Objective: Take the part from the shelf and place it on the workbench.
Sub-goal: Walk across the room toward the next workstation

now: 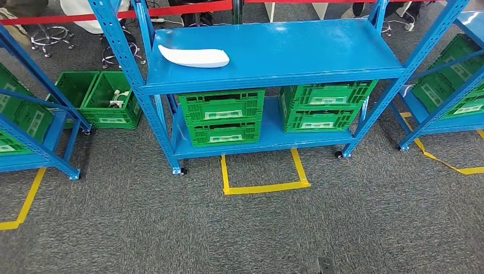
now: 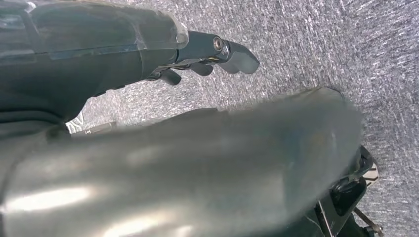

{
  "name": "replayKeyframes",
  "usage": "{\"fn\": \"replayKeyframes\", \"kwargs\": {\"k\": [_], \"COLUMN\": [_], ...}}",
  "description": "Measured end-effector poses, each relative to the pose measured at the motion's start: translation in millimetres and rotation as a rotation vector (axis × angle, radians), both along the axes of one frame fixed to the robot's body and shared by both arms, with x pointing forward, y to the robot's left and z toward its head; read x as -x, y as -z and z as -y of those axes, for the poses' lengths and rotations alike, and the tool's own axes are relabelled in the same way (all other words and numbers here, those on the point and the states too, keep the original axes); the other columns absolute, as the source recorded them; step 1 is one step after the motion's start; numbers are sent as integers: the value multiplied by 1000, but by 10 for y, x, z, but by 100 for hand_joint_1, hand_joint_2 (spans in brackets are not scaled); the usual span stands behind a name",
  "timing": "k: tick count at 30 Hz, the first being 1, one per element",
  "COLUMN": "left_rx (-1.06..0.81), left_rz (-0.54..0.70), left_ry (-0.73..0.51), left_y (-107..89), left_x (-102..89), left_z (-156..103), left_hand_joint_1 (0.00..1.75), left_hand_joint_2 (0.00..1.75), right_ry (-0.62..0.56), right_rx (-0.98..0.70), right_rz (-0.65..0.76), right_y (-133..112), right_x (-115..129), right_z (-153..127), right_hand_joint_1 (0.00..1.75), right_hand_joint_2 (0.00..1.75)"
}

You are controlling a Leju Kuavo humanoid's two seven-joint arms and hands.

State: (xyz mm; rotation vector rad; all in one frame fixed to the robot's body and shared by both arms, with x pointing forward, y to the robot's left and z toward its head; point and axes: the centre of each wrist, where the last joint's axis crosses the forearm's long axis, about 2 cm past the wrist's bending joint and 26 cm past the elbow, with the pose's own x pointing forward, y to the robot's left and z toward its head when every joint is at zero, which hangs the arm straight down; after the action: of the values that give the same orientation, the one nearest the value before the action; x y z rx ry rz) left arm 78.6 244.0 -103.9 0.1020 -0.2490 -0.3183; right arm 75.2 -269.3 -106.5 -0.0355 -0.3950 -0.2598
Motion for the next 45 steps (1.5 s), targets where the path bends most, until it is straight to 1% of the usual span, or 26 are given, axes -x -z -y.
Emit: {"fn": "replayKeyframes", "kwargs": {"k": [14,21,25,36,45], "left_rx": [-5,4,32,110,147], "left_rz": [-14,-45,-47,-47,-45], "left_ry": [7,66,71,30,-20], "left_y": [2,34,42,60,73], "left_x": [12,208,273,443,602], "left_z": [0,-6,-2,-34,-136], "left_hand_joint_1": [0,0,0,0,0], "left_hand_joint_2": [175,175,175,175,175], "right_ry": [-4,-89,-138,-251,-317], "right_rx": [-6,3,-2,-14,-15], "right_rz": [-22,-86,-103,-141,-168], "right_y": [0,27,37,58,63], "right_x": [7,182,269,512,665], "right_z": [-26,-28,-33,-8,67], "right_hand_joint_1": [0,0,0,0,0], "right_hand_joint_2": [175,175,175,175,175]}}
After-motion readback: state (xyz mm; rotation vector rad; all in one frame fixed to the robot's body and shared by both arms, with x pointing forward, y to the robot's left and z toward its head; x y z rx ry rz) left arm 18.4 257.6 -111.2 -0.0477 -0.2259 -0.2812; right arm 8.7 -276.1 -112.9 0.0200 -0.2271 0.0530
